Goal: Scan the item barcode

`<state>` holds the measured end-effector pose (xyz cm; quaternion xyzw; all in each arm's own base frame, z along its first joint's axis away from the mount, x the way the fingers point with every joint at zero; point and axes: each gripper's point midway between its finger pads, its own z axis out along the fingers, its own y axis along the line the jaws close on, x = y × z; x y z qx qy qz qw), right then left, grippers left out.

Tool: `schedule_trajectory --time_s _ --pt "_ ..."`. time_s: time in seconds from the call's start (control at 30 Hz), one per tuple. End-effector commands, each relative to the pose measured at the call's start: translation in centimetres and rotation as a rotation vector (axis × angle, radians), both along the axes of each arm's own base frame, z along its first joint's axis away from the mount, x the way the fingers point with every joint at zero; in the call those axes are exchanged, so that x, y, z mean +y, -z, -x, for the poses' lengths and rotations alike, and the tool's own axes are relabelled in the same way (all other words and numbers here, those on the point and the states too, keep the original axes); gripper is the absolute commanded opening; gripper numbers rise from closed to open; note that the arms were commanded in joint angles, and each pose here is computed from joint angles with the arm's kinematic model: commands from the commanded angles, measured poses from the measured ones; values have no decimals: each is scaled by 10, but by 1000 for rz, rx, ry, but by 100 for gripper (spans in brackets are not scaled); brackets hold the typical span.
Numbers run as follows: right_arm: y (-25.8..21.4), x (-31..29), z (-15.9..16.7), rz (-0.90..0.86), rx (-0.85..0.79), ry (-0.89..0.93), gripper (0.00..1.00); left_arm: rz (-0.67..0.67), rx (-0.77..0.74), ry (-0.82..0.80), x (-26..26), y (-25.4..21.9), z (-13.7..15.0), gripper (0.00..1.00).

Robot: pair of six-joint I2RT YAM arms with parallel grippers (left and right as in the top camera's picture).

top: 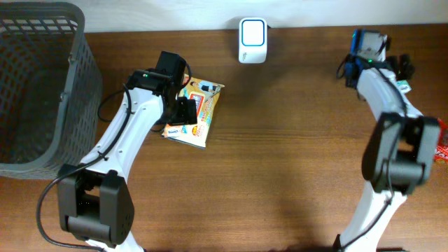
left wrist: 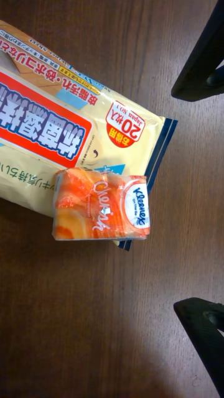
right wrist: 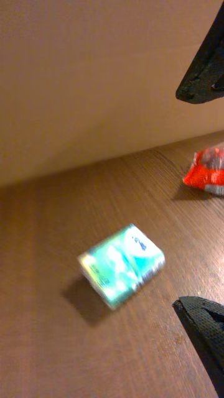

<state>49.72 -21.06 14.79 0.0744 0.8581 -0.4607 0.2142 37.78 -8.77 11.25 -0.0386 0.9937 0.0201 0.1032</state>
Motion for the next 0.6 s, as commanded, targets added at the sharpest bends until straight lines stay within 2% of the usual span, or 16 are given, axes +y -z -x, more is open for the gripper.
schedule_trajectory --time_s 0.0,0.17,0.23,0.37,0.47,0.5,0.57 --pt "-37 15 -1 -109 -118 -57 99 8 8 -6 -2 1 2 99" --pt "-27 51 0 -383 -179 -129 98 18 17 -3 -3 2 4 99" --pt "-24 70 0 -486 -167 -191 98 43 26 2 -8 2 6 99" --pt "-20 134 11 -805 -108 -371 98 52 27 11 -10 2 6 99" --pt "-25 206 30 -1181 -55 -547 98 49 14 8 -9 2 3 99" --pt "-37 244 45 -1407 -31 -637 98 18 -8 -1 -3 1 -2 99" --pt "-52 273 59 -1586 -10 -699 98 -30 -31 -13 6 -1 -6 99"
